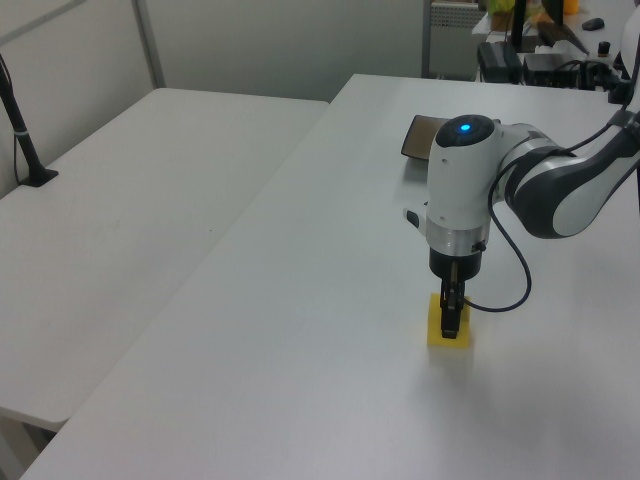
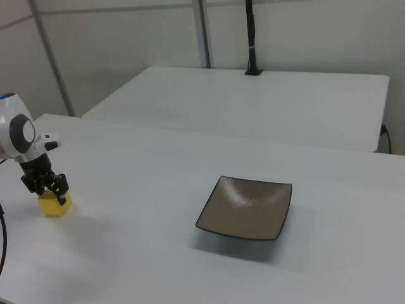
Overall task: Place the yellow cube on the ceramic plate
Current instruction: 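Carry the held cube over to the brown square plate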
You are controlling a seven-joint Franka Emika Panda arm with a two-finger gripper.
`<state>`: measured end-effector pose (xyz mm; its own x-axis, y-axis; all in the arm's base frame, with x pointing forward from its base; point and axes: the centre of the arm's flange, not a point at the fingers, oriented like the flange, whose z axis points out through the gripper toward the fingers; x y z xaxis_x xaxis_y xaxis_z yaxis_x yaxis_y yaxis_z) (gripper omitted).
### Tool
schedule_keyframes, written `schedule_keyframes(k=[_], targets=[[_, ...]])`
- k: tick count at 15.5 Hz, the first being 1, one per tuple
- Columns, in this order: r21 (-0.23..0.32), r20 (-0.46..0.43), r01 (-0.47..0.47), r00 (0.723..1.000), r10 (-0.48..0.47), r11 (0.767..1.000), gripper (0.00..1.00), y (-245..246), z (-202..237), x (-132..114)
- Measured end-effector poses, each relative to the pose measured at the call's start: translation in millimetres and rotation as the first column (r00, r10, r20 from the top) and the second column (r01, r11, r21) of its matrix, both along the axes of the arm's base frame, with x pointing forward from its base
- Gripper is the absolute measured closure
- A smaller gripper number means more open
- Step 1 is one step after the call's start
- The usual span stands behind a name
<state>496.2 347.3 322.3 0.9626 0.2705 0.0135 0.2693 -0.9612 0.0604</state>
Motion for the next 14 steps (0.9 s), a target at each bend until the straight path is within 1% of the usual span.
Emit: schedule_keyframes(k=[3, 5, 6, 9, 10, 12, 14], targets=[[0.001, 0.026, 0.012, 1.000, -0.012, 1.000, 0.40, -8.2, 19.8, 7.3], [-0.022, 0.031, 0.007, 1.000, -0.006, 1.000, 0.40, -22.2, 49.0, 13.4], [-0.022, 0.024, 0.006, 1.000, -0.005, 1.000, 0.40, -32.6, 68.9, 17.3], [0.014, -0.016, -0.027, 0.999, 0.027, 1.000, 0.40, -72.5, 133.1, 26.7], [0.018, -0.026, -0.040, 0.999, 0.040, 0.999, 0.40, -88.3, 153.3, 28.9], [0.012, -0.040, -0.063, 0.997, 0.064, 0.998, 0.40, -122.4, 186.2, 33.0], [0.006, -0.046, -0.084, 0.995, 0.084, 0.996, 0.40, -156.1, 207.7, 38.0]])
